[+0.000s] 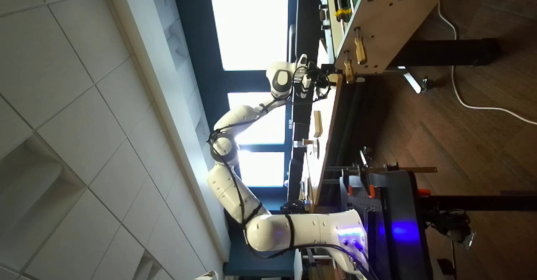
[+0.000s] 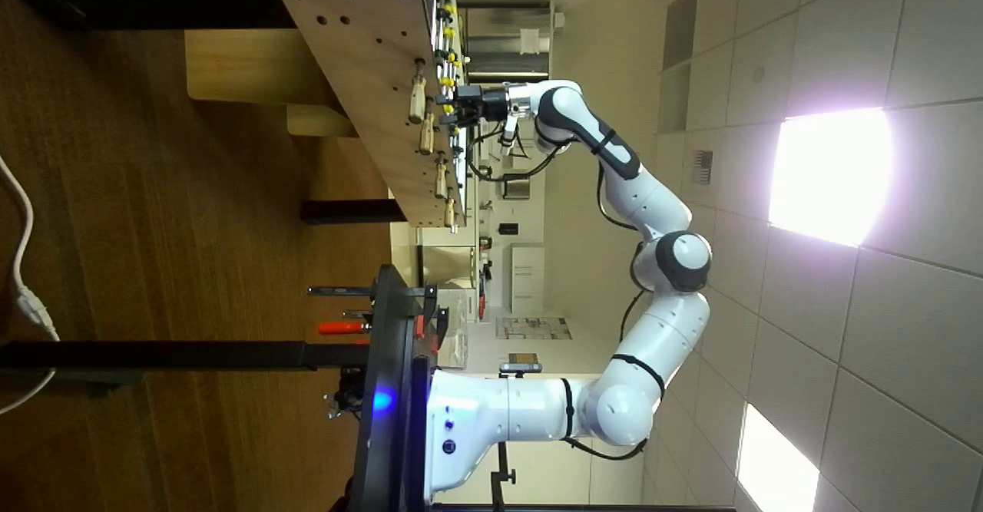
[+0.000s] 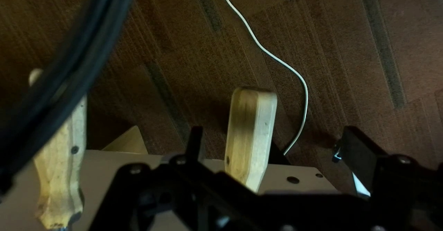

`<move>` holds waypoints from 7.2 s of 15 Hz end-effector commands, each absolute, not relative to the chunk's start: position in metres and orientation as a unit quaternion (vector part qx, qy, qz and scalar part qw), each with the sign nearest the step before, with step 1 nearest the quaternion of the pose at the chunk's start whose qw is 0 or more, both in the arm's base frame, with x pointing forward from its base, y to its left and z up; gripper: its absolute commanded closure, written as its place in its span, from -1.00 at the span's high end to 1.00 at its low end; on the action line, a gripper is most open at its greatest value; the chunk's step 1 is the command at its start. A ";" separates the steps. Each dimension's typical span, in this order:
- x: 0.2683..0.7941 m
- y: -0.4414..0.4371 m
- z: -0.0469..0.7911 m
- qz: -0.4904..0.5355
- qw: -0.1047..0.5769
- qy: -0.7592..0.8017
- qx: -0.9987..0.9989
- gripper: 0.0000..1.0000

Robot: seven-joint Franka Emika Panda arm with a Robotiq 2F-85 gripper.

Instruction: Pull two handles out

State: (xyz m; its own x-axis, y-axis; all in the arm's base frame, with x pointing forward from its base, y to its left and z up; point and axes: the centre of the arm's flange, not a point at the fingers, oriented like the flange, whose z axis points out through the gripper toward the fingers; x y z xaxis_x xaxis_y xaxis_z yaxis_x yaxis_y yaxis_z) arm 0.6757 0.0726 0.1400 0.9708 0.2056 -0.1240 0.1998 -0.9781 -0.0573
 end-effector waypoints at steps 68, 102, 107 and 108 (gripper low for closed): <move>0.516 0.012 0.105 0.015 0.041 -0.075 -0.996 -0.64; 0.472 -0.023 0.233 0.004 0.009 -0.148 -0.989 1.00; 0.506 -0.027 0.291 -0.021 0.008 -0.140 -0.990 1.00; 0.515 -0.024 0.299 -0.026 0.008 -0.141 -0.990 1.00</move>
